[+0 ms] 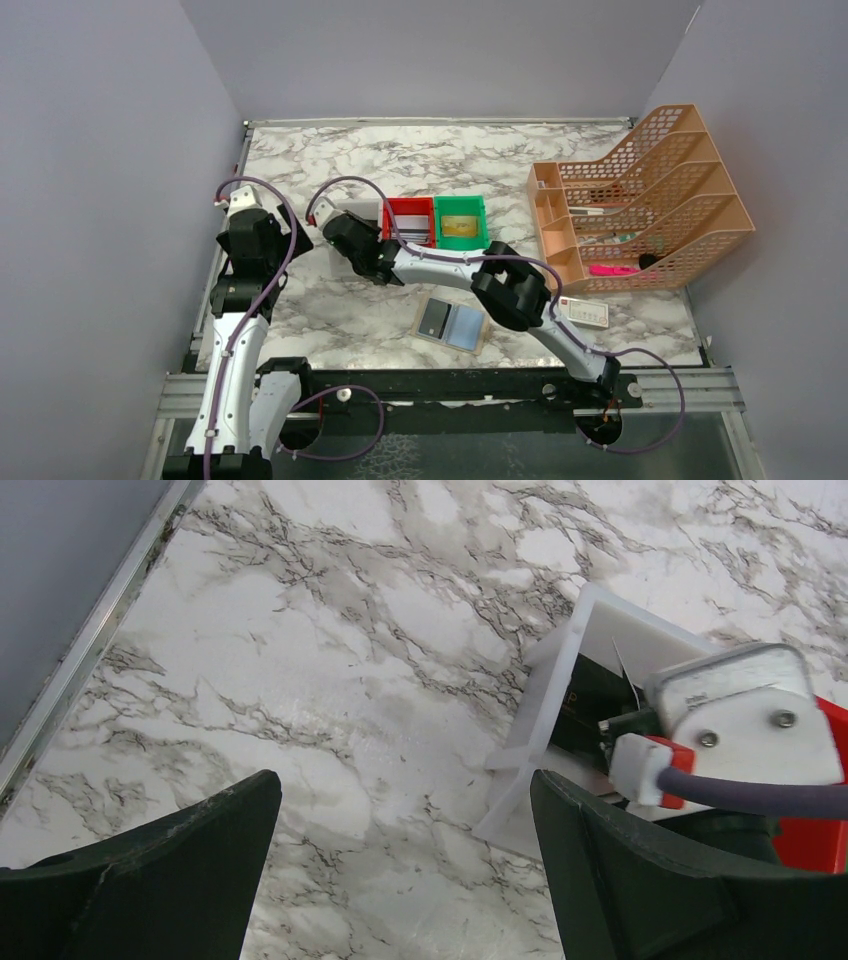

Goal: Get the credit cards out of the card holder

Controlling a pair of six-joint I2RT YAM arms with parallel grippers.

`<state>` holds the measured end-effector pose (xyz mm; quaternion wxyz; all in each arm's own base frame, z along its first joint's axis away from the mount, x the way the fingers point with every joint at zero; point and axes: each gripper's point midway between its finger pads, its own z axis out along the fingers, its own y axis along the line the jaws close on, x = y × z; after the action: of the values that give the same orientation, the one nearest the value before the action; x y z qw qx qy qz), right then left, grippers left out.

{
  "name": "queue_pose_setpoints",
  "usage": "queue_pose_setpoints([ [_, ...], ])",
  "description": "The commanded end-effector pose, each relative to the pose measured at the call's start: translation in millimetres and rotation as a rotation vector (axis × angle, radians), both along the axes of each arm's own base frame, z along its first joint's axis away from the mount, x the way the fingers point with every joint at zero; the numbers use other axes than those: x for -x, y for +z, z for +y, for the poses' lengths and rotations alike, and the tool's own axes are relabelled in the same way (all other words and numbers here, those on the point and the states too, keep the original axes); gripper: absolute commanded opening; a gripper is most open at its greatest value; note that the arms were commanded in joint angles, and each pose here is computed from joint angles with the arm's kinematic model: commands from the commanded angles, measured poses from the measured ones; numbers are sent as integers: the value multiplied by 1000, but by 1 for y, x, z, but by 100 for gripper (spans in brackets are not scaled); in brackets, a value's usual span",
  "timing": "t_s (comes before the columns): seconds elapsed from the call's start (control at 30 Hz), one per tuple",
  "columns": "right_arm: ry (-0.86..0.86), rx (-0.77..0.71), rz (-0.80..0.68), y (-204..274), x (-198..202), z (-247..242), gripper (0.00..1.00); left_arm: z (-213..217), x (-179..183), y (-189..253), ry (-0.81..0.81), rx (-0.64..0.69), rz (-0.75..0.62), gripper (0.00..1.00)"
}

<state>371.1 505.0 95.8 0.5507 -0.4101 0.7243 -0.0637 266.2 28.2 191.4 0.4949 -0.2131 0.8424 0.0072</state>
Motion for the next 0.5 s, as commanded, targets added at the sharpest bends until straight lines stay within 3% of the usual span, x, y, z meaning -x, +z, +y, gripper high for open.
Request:
queue_pose_setpoints([
  [0.0,4,50,-82,-1,-10,7,3,7,1,6,32,-19,-27,99],
  [0.37,59,-38,-8,-5,-1,15,28,17,5,10,83,-36,-36,99],
  [0.47,68,-76,30,-2,1,16,31,16,5,9,80,-35,-34,99],
])
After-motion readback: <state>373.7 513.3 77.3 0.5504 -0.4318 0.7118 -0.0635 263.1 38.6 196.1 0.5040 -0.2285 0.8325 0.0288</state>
